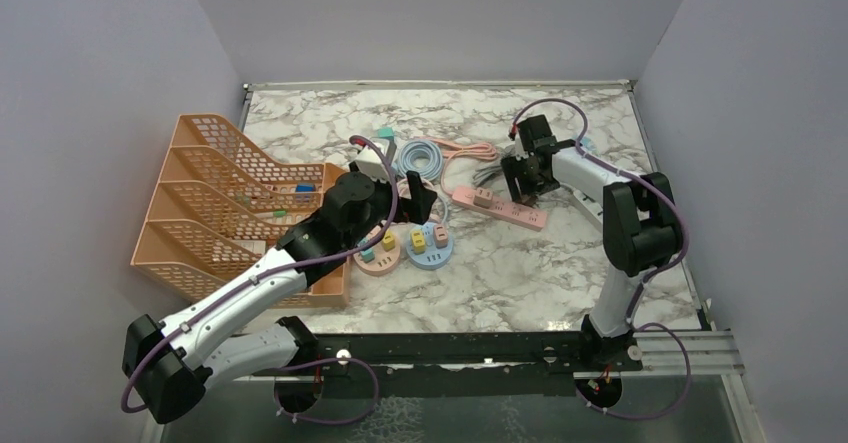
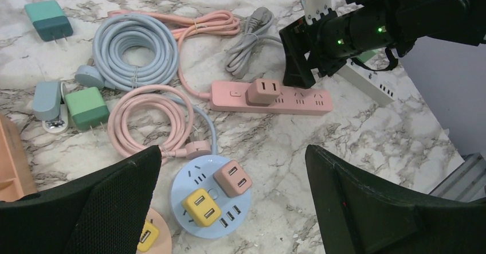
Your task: Insert the plug
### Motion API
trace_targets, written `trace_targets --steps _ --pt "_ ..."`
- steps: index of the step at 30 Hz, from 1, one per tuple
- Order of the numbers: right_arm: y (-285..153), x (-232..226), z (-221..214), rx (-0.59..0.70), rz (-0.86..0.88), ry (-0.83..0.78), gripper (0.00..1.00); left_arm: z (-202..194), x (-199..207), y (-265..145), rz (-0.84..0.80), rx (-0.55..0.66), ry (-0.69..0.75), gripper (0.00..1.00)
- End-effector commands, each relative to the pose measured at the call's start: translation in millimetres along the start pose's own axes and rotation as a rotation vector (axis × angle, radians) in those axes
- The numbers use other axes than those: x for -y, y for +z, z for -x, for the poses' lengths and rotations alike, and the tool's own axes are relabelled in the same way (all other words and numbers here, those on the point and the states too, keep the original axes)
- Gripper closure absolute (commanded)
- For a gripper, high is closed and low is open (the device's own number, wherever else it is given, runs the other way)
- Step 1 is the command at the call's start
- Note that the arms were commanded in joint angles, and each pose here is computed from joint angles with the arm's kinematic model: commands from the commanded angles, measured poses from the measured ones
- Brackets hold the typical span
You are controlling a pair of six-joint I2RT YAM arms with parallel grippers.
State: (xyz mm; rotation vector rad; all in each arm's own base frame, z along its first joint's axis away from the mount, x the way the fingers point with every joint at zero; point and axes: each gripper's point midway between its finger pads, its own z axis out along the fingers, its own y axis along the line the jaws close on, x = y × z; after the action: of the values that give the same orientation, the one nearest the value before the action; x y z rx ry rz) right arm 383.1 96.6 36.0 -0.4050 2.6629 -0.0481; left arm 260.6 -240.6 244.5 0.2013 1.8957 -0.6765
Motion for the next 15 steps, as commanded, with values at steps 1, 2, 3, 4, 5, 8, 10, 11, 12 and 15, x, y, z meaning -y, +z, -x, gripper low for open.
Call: trace_targets --steps 1,2,3,4,5,8,10,11,12,15 --pt "8 4 -16 -0.062 -0.032 0.018 0.36 13 7 8 -0.008 0.046 -0.081 0.01" --pt "8 3 -17 -0.062 -0.027 0.019 0.36 13 7 10 -0.004 0.050 -0.093 0.02" --pt "7 2 -17 -0.059 -0.024 0.024 0.36 14 7 12 -0.002 0.056 -0.105 0.02" --pt "7 2 -18 -0.060 -0.021 0.030 0.36 14 7 14 0.002 0.061 -0.120 0.02" --pt "7 0 -18 -0.054 -0.011 0.037 0.37 14 7 15 0.006 0.064 -0.138 0.02" --pt "6 -2 -19 -0.056 0.015 0.071 0.49 12 7 15 0.003 0.061 -0.136 0.02" --pt "5 0 -17 -0.044 0.011 0.093 0.55 10 6 13 -0.004 0.055 -0.117 0.02" --pt "3 0 -15 -0.035 0.009 0.101 0.56 9 6 12 -0.004 0.054 -0.111 0.02" --pt "1 1 -14 -0.026 0.006 0.107 0.57 9 5 11 -0.002 0.054 -0.109 0.02" --pt "-12 5 1 0.051 -0.008 0.126 0.58 7 4 10 0.001 0.055 -0.119 0.02"
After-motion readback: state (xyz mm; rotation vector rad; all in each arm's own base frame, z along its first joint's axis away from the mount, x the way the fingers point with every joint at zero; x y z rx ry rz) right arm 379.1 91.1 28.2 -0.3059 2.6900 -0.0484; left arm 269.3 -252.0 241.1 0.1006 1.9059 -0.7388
